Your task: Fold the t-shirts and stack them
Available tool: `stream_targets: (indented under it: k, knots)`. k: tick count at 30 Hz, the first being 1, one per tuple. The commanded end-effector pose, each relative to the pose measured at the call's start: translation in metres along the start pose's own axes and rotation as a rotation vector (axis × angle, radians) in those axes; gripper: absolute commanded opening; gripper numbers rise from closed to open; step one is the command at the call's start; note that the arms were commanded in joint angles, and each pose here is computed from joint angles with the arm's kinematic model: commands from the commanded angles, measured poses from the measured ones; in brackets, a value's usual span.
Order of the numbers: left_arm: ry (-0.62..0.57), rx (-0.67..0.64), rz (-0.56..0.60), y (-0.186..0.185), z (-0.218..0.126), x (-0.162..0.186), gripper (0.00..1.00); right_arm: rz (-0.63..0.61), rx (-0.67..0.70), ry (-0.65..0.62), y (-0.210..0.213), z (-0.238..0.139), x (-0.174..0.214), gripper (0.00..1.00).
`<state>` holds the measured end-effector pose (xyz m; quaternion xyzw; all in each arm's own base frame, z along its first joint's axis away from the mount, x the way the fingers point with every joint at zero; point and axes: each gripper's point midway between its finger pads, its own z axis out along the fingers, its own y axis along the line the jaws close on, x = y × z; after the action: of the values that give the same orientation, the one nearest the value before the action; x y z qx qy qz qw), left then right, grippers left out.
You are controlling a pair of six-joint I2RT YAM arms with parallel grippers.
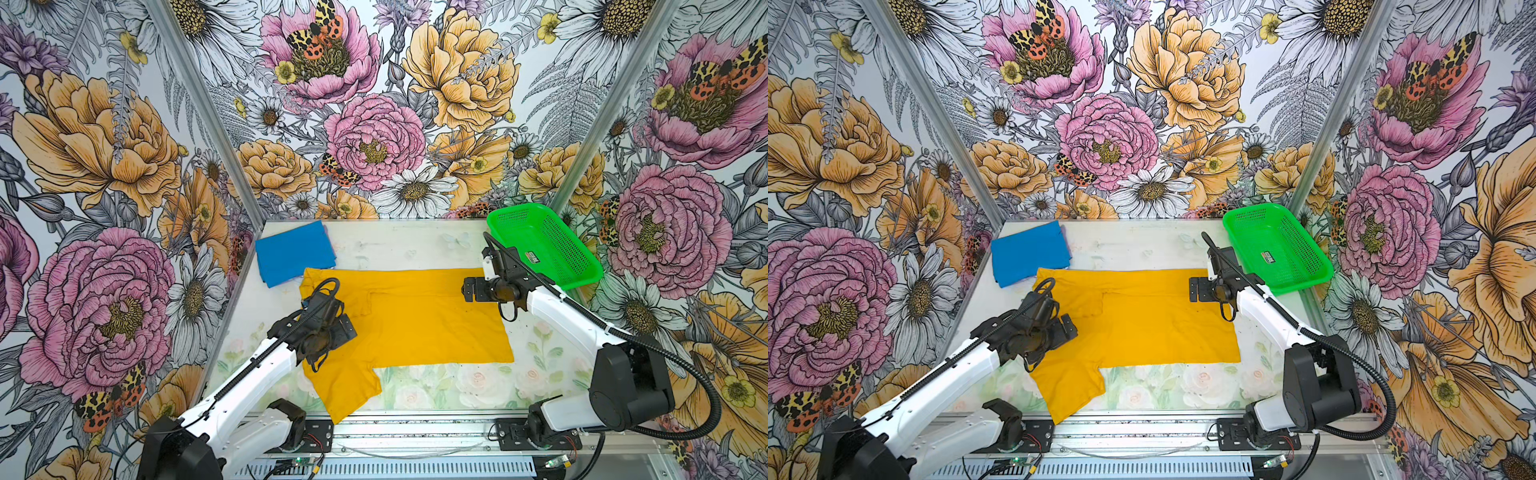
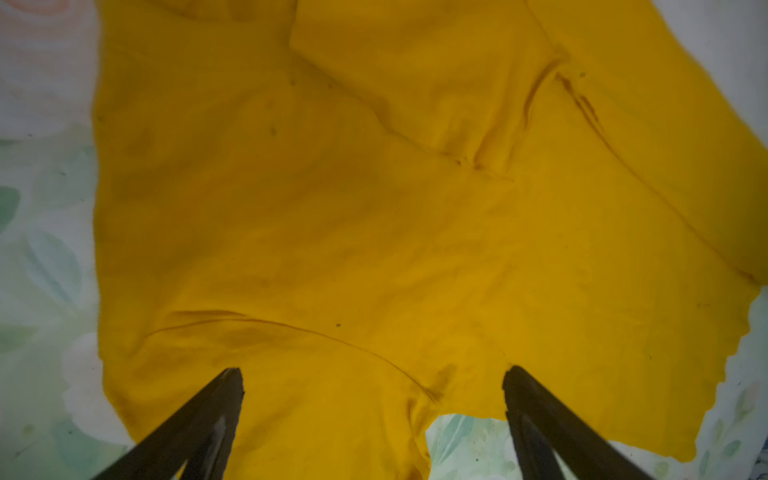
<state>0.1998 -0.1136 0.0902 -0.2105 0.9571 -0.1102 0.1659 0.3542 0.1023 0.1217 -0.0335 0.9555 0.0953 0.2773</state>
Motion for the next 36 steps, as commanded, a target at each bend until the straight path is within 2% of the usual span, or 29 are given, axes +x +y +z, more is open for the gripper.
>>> stream_targets:
  k: [1,3,6,9,12,13,19,25,30,32,36]
  knots:
    - [0.097,-0.133,0.042,0.022,0.006,0.046,0.97,-0.001,-0.013,-0.016,0.003,-0.002,-0.004,0.99]
    - [0.162,-0.155,0.116,0.027,0.007,0.074,0.94,-0.006,-0.019,-0.018,0.005,-0.002,-0.006,0.99]
    - [0.239,-0.155,0.19,0.033,0.006,0.107,0.83,-0.01,-0.02,-0.025,0.005,-0.003,-0.009,0.99]
    - [0.281,-0.152,0.237,0.041,0.005,0.132,0.66,-0.01,-0.018,-0.025,0.005,-0.004,-0.007,0.99]
    - [0.32,-0.182,0.257,0.057,0.006,0.153,0.53,-0.008,-0.017,-0.02,0.004,-0.003,-0.004,1.0]
    - [0.324,-0.195,0.26,0.063,0.006,0.157,0.51,-0.008,-0.019,-0.02,0.004,-0.003,-0.005,0.99]
    - [0.303,-0.241,0.248,0.088,0.005,0.168,0.51,-0.006,-0.01,-0.011,0.002,-0.001,-0.001,1.0]
    - [0.229,-0.279,0.239,0.095,0.013,0.156,0.64,0.008,-0.02,-0.016,0.004,-0.003,-0.002,0.99]
    - [0.163,-0.332,0.248,0.098,0.02,0.147,0.62,0.02,-0.017,-0.022,0.003,-0.005,0.0,0.99]
    - [0.143,-0.346,0.256,0.095,0.021,0.143,0.55,0.025,-0.013,-0.016,0.002,-0.004,0.002,0.99]
    - [0.118,-0.357,0.289,0.086,0.021,0.139,0.2,0.033,-0.01,-0.009,0.001,-0.004,0.007,0.99]
